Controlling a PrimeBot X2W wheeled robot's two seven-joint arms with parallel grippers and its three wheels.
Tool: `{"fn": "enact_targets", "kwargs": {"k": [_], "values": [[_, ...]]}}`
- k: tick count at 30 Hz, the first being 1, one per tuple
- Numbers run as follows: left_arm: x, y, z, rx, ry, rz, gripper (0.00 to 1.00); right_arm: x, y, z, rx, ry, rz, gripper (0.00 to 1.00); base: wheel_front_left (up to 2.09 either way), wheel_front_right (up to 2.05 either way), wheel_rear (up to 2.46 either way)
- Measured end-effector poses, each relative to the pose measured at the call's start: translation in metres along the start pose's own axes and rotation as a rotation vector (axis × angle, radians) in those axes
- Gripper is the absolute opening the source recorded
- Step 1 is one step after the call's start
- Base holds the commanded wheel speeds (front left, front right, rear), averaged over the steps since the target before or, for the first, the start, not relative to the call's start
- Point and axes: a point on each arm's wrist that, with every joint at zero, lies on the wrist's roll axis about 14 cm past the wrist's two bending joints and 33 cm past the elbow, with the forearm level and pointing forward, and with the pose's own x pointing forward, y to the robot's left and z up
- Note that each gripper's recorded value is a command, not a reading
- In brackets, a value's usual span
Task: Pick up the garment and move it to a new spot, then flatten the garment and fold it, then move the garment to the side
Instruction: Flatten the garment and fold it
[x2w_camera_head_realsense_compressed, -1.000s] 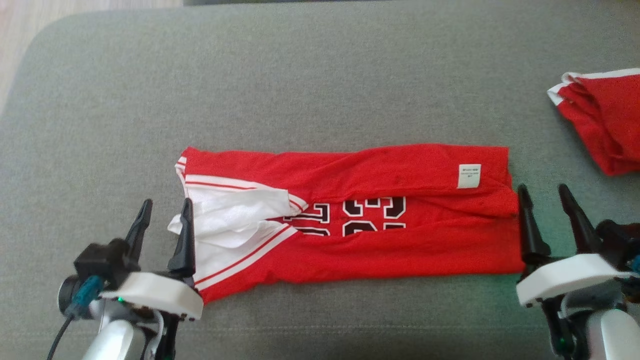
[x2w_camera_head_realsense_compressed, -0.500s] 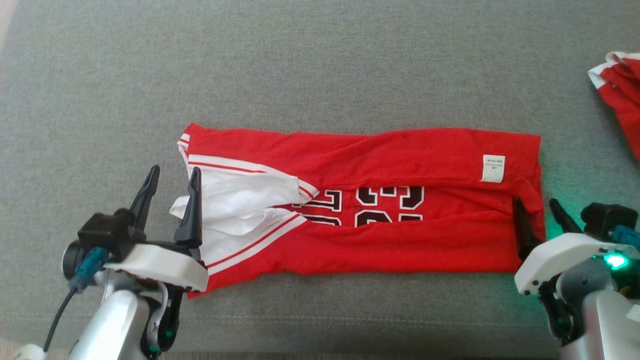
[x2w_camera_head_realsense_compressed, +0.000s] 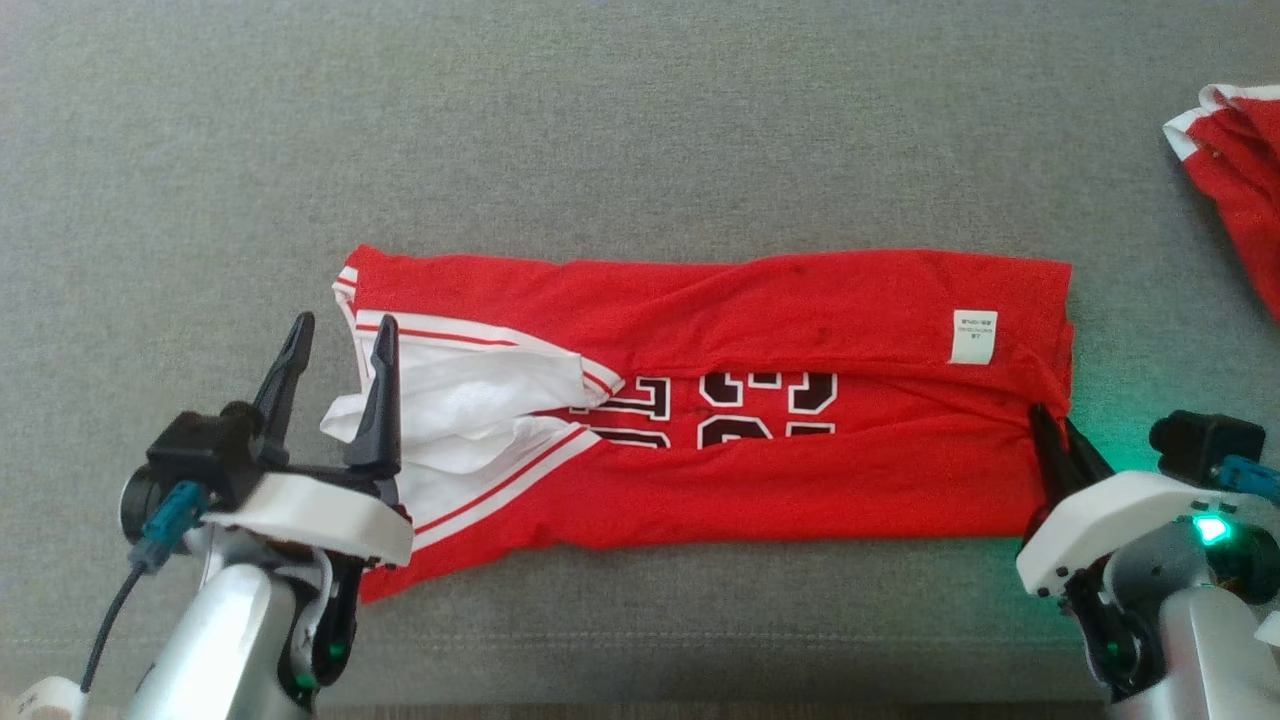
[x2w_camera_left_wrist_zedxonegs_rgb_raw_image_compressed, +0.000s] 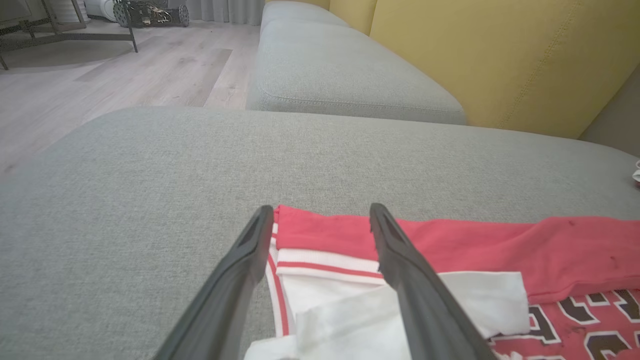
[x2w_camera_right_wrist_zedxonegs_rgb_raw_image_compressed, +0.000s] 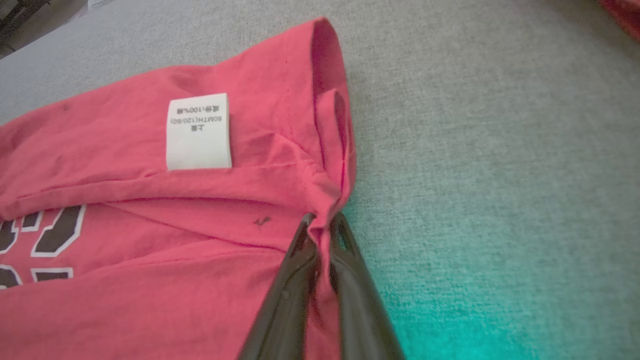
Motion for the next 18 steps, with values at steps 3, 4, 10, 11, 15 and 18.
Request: {"fn": "enact_targets", "kwargs": {"k": [3,4,10,11,15,18], "values": [[0.002,0.0,0.002,0.002,-0.007,-0.001,1.0,0.0,0.0,0.001,0.008,-0.004,0.002,0.0,0.0,0.0,0.0],[0.003,0.0,0.002,0.001,-0.008,-0.001,1.0,-0.001,0.0,0.002,0.009,-0.009,0.001,0.0,0.0,0.0,0.0],[0.002,-0.001,0.007,-0.001,-0.02,0.0,1.0,-0.006,-0.014,0.01,0.022,-0.04,-0.044,0.0,0.0,0.0,0.0],[0.002,-0.001,0.008,0.0,-0.024,-0.001,1.0,-0.008,-0.02,0.013,0.024,-0.048,-0.06,0.0,0.0,0.0,0.0],[0.001,-0.003,0.012,-0.001,-0.035,-0.003,1.0,-0.017,-0.043,0.024,0.03,-0.075,-0.128,0.0,0.0,0.0,0.0],[0.001,-0.004,0.014,-0.003,-0.042,-0.005,1.0,-0.026,-0.06,0.034,0.033,-0.101,-0.183,0.0,0.0,0.0,0.0]]}}
